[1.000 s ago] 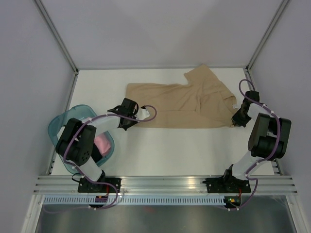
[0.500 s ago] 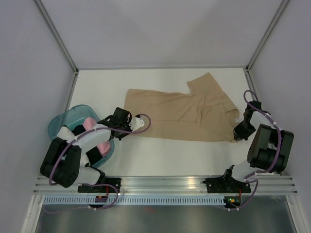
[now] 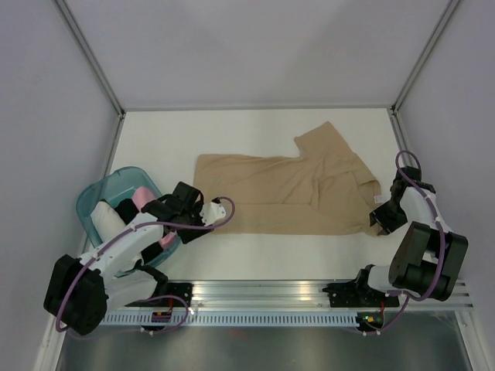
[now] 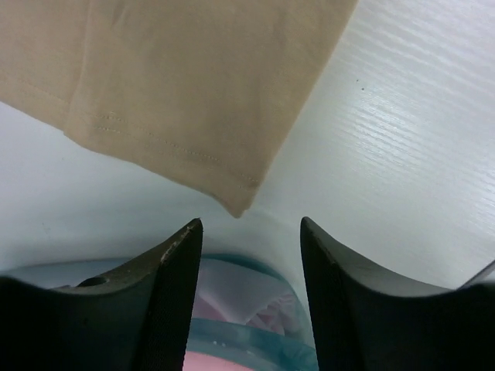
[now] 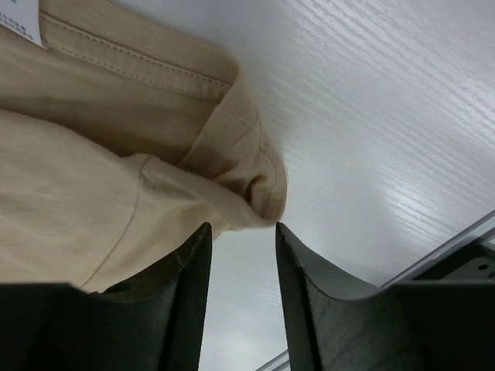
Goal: Roll the t-shirts
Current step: Fold the tshirt
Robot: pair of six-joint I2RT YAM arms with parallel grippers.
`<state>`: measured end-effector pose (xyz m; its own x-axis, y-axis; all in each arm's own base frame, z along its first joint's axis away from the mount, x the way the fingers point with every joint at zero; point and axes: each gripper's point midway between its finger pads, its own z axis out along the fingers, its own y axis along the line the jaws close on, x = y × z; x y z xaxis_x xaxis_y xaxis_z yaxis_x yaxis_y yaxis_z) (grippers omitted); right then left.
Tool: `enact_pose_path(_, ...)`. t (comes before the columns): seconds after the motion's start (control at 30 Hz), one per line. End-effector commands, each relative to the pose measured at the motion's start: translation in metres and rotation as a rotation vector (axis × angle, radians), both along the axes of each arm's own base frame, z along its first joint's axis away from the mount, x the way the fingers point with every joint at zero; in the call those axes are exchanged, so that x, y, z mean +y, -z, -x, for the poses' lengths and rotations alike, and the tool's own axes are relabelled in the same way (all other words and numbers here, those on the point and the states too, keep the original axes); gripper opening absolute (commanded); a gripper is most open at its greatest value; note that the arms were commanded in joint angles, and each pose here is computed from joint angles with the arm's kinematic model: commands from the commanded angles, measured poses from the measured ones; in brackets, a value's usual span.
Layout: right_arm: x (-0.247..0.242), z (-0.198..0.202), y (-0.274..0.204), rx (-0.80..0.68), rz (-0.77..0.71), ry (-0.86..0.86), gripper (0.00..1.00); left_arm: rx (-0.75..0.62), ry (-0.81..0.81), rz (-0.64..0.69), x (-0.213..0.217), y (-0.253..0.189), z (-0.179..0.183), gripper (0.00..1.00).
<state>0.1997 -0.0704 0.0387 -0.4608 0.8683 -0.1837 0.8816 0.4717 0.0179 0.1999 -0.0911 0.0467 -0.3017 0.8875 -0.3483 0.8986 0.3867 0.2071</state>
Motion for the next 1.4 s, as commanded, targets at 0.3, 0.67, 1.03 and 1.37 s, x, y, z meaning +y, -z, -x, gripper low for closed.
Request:
enact_pose_path(0.3,-0.009,-0.104,-0.131,-0.390,0.135,-0.228,0.42,-0.121,0.021,0.321,-0.142,-0.151,-0.069,0.60)
enact_pose_path(0.67,0.052,-0.180,-0.039,-0.413,-0.058,-0.485,0.00,-0.084,0.196,0.382,-0.382,-0.096,-0.139,0.38)
enact_pose_path(1.03,0.049,-0.204,0.012,-0.375,-0.105,-0.467,0.00,-0.113,0.168,0.504,-0.439,-0.048,-0.164,0.35)
enact_pose_path(1.37,0.027,-0.197,0.020,-0.355,-0.090,-0.461,0.00,-0.262,-0.005,0.365,-0.412,-0.016,-0.202,0.26)
